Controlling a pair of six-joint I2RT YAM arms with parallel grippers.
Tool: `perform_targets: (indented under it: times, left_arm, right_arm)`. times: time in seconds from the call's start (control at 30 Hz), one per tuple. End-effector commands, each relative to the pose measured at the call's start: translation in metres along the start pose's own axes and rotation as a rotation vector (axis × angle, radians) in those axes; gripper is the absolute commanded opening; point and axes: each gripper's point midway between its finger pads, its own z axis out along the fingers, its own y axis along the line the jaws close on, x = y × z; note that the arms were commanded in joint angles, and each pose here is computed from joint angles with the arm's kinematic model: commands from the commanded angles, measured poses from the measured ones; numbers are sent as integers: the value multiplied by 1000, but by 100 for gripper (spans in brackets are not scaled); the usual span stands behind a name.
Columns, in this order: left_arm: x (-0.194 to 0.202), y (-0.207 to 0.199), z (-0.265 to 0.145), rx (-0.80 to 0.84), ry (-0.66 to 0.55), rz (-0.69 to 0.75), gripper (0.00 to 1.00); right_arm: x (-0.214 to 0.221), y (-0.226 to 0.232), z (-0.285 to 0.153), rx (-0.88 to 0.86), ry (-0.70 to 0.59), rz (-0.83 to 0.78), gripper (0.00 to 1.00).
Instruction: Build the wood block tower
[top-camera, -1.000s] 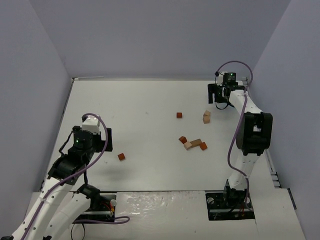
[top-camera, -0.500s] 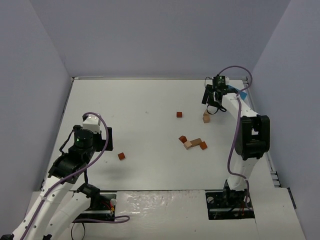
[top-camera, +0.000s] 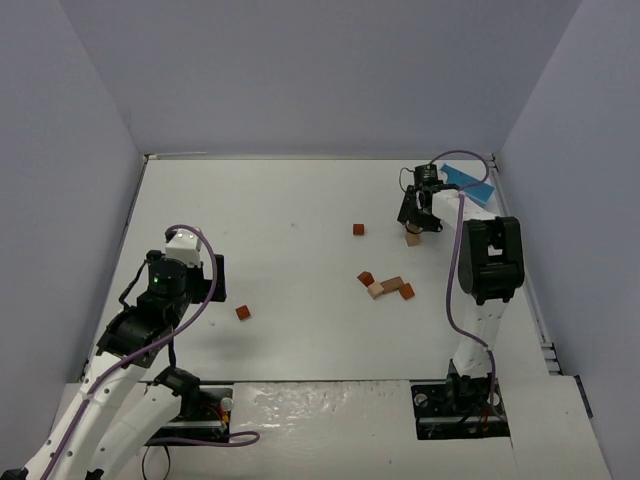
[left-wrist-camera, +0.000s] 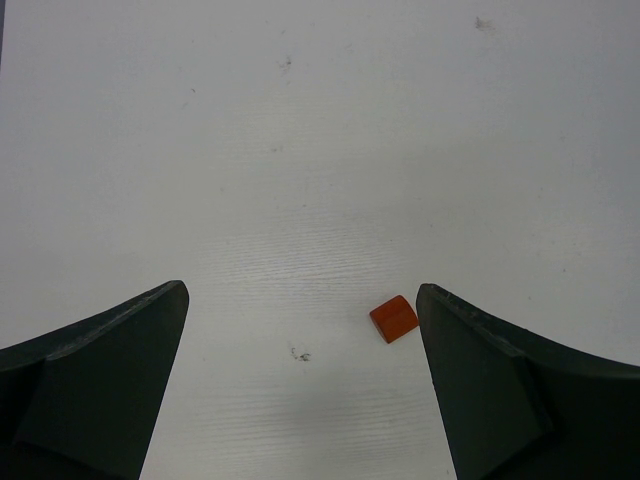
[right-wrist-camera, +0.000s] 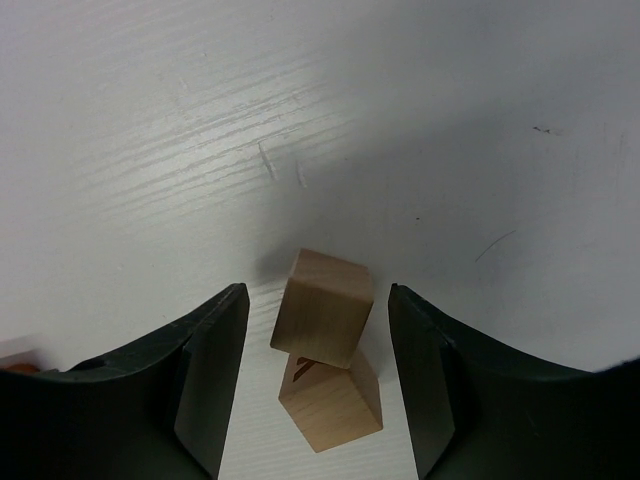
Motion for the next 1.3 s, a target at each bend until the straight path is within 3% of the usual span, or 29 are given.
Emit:
perform_targets:
  times: [0.0,0.5,0.93,1.27]
  left_arm:
    - [-15,-4,3,13,-51,-26,97]
    - [-17,-5,2,21,-56,-26,97]
    - [-16,-6,2,23,-54,-25,97]
    - [-16,-5,3,22,-51,-23,97]
  right_arm:
    - [-26,11,-9,-12,-75,-17,52]
    - [-26,8,-10,-33,-68,-179,25]
    - [-12,16,-7,-125,-25,-351,19]
    - [-10,20,-6,-156,-18,-376,18]
